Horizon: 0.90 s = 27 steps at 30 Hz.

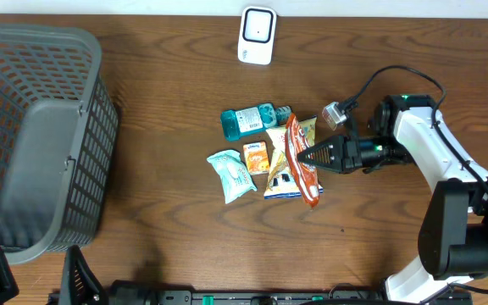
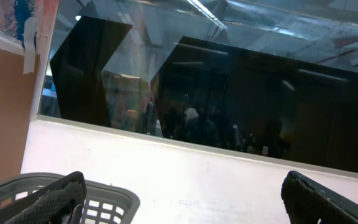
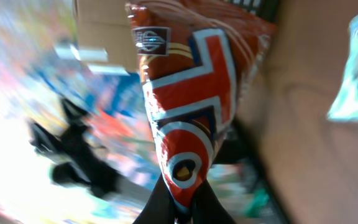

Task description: Scan the item barcode

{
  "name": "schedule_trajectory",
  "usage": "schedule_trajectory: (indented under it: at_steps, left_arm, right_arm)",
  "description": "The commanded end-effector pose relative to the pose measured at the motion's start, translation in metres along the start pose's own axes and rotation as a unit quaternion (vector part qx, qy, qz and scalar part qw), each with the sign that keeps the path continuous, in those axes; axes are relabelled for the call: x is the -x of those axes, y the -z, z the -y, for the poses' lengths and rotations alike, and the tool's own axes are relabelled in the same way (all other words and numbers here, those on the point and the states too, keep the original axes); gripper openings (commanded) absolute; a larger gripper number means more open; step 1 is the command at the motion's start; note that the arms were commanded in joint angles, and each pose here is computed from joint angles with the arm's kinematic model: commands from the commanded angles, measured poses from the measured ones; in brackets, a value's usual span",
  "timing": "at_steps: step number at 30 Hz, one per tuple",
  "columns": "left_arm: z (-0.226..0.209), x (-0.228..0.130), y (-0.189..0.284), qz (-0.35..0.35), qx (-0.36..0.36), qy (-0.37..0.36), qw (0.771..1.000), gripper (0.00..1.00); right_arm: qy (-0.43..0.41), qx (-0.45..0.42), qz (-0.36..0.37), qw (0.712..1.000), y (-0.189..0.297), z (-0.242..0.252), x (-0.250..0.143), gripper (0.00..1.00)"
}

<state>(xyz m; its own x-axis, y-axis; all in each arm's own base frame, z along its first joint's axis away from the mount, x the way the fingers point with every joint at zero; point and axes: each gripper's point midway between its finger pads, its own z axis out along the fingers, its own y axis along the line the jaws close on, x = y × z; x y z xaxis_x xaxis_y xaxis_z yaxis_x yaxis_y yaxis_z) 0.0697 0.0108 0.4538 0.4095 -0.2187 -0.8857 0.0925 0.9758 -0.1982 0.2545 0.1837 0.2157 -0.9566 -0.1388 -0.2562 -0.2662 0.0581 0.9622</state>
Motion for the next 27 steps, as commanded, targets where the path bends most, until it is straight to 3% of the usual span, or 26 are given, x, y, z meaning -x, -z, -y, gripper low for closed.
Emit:
schedule_trajectory:
  at_steps: [1, 3, 6, 9, 10, 13, 17, 21, 22, 24, 26, 27]
  left_arm:
    - [-0.001, 0.001, 0.0, 0.003, 0.002, -0.006, 1.0, 0.98]
    - [-0.001, 0.001, 0.0, 0.003, 0.002, -0.006, 1.0, 0.98]
    - [-0.001, 0.001, 0.0, 0.003, 0.002, -0.006, 1.0, 0.98]
    - [-0.001, 0.001, 0.0, 0.003, 0.002, -0.006, 1.0, 0.98]
    - [-0.001, 0.001, 0.0, 0.003, 0.002, -0.006, 1.0, 0.98]
    - [-0.001, 0.001, 0.0, 0.003, 0.002, -0.006, 1.0, 0.98]
    - [-0.001, -0.002, 0.0, -0.003, 0.003, -0.006, 1.0, 0.98]
    - [-0.001, -0.002, 0.0, -0.004, 0.003, -0.007, 1.0, 0.98]
    - [-0.001, -0.002, 0.0, -0.004, 0.003, -0.007, 1.0, 0.98]
    - [-0.001, -0.002, 0.0, -0.003, 0.002, -0.006, 1.0, 0.98]
    - [-0.001, 0.0, 0.0, 0.001, 0.002, -0.006, 1.0, 0.98]
    - [-0.001, 0.0, 0.0, 0.001, 0.002, -0.006, 1.0, 0.98]
  right_arm:
    - [0.207, -0.047, -0.08, 0.974, 0.002, 0.022, -0.02, 0.01]
    - [0.233, -0.073, -0.107, 0.964, 0.004, 0.04, -0.023, 0.01]
    - [0.199, -0.112, -0.099, 0.968, 0.005, 0.059, -0.01, 0.02]
    - [0.103, -0.254, -0.098, 0.957, 0.022, 0.111, 0.01, 0.02]
    - [0.057, -0.343, -0.092, 0.933, 0.037, 0.137, 0.017, 0.01]
    - [0.044, -0.466, -0.104, 0.877, 0.051, 0.167, 0.022, 0.01]
    - [0.089, -0.506, -0.152, 0.844, 0.03, 0.172, 0.017, 0.02]
    - [0.098, -0.611, -0.185, 0.763, 0.037, 0.184, 0.01, 0.06]
    - [0.098, -0.626, -0.187, 0.751, 0.037, 0.185, 0.009, 0.14]
    - [0.101, -0.633, -0.193, 0.743, 0.029, 0.185, 0.005, 0.4]
    - [0.103, -0.63, -0.198, 0.743, 0.023, 0.183, 0.002, 0.82]
    - [0.096, -0.631, -0.197, 0.744, 0.023, 0.181, -0.001, 0.84]
